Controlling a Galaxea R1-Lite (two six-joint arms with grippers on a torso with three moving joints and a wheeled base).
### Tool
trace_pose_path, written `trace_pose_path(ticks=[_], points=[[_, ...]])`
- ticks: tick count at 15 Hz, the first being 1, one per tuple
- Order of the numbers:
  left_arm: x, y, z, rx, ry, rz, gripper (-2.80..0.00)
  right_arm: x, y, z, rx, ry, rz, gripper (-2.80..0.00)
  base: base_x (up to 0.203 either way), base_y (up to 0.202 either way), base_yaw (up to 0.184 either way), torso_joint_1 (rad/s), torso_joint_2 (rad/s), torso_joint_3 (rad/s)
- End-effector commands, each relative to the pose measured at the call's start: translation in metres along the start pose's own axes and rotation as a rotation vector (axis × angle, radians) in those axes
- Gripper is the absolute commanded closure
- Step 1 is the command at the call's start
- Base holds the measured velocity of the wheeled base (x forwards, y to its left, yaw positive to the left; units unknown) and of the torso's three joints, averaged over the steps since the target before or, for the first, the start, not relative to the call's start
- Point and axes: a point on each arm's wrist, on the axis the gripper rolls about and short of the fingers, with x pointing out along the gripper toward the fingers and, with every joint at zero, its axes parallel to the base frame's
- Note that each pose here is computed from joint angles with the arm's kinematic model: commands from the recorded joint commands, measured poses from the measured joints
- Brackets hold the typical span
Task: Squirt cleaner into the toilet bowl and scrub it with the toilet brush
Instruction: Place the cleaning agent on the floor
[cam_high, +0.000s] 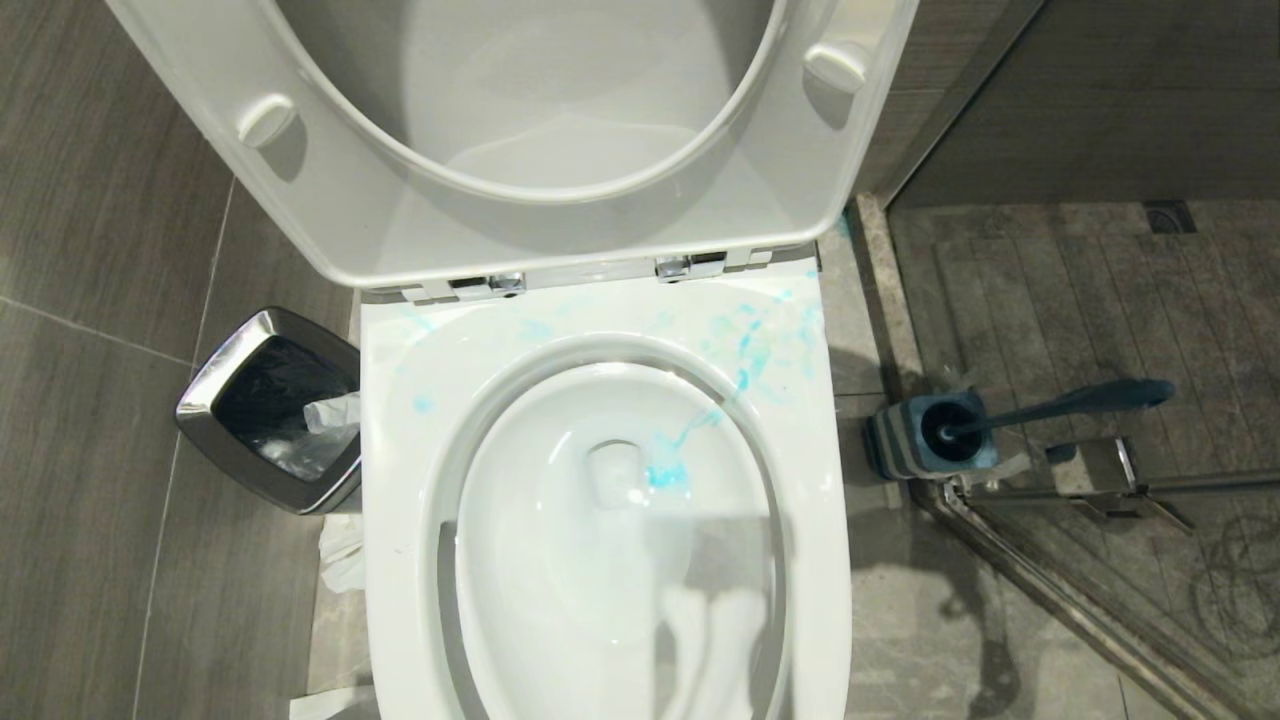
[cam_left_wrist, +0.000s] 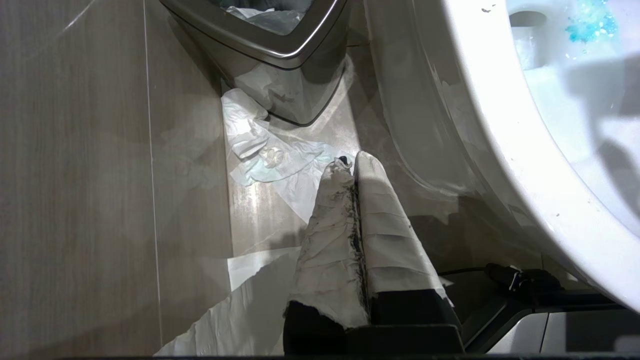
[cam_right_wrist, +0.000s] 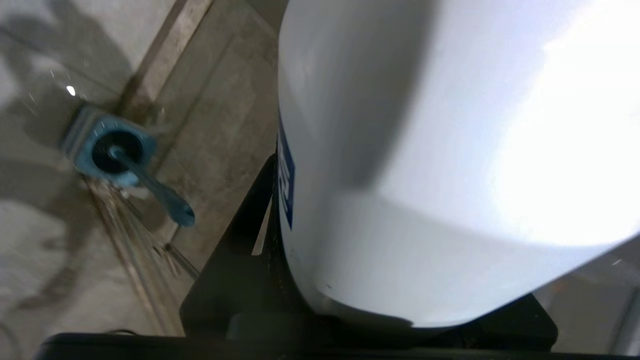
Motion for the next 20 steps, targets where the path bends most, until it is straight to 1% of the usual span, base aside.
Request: trace_pose_path(ticks=[1,3,4,5,7,8,10,12,13,16,17,18,19,20], points=[[0.0,0.0,0.0,0.0,0.001,-0.001,0.0,0.001,-0.02,0.007,0.107,0.009,0.003,0.0,0.0,0.0,0.0,0.0,0.0,0.0],[0.0,0.0,0.0,0.0,0.001,-0.001,0.0,0.002,-0.02,0.024,0.165,0.015,-0.003,0.0,0.0,0.0,0.0,0.0,0.0,0.0],[0.0,0.0,0.0,0.0,0.003,-0.001,0.0,0.009,-0.017,0.03,0.169,0.04,-0.024,0.0,0.0,0.0,0.0,0.0,0.0,0.0],[0.0,0.0,0.0,0.0,0.001,0.0,0.0,0.016,-0.023,0.03,0.19,0.068,-0.049,0.0,0.0,0.0,0.0,0.0,0.0,0.0],[0.0,0.0,0.0,0.0,0.001,-0.001,0.0,0.019,-0.032,0.036,0.251,0.079,-0.063,0.0,0.0,0.0,0.0,0.0,0.0,0.0],[0.0,0.0,0.0,0.0,0.001,0.0,0.0,0.02,-0.031,0.041,0.238,0.082,-0.065,0.0,0.0,0.0,0.0,0.0,0.0,0.0],[0.0,0.0,0.0,0.0,0.002,0.0,0.0,0.025,-0.021,0.052,0.071,0.095,-0.064,0.0,0.0,0.0,0.0,0.0,0.0,0.0],[0.0,0.0,0.0,0.0,0.001,0.0,0.0,0.027,-0.027,0.054,-0.135,0.1,-0.052,0.0,0.0,0.0,0.0,0.0,0.0,0.0],[0.0,0.0,0.0,0.0,0.001,-0.001,0.0,0.026,-0.029,0.055,-0.206,0.099,-0.046,0.0,0.0,0.0,0.0,0.0,0.0,0.0],[0.0,0.0,0.0,0.0,0.001,0.0,0.0,0.024,-0.03,0.054,-0.228,0.088,-0.039,0.0,0.0,0.0,0.0,0.0,0.0,0.0],[0.0,0.0,0.0,0.0,0.002,-0.001,0.0,0.023,-0.036,0.05,-0.259,0.09,-0.038,0.0,0.0,0.0,0.0,0.0,0.0,0.0],[0.0,0.0,0.0,0.0,0.001,-0.001,0.0,0.022,-0.045,0.045,-0.307,0.089,-0.035,0.0,0.0,0.0,0.0,0.0,0.0,0.0],[0.0,0.0,0.0,0.0,0.001,0.0,0.0,0.02,-0.051,0.041,-0.301,0.081,-0.031,0.0,0.0,0.0,0.0,0.0,0.0,0.0],[0.0,0.0,0.0,0.0,0.001,0.0,0.0,0.019,-0.054,0.039,-0.279,0.08,-0.032,0.0,0.0,0.0,0.0,0.0,0.0,0.0]])
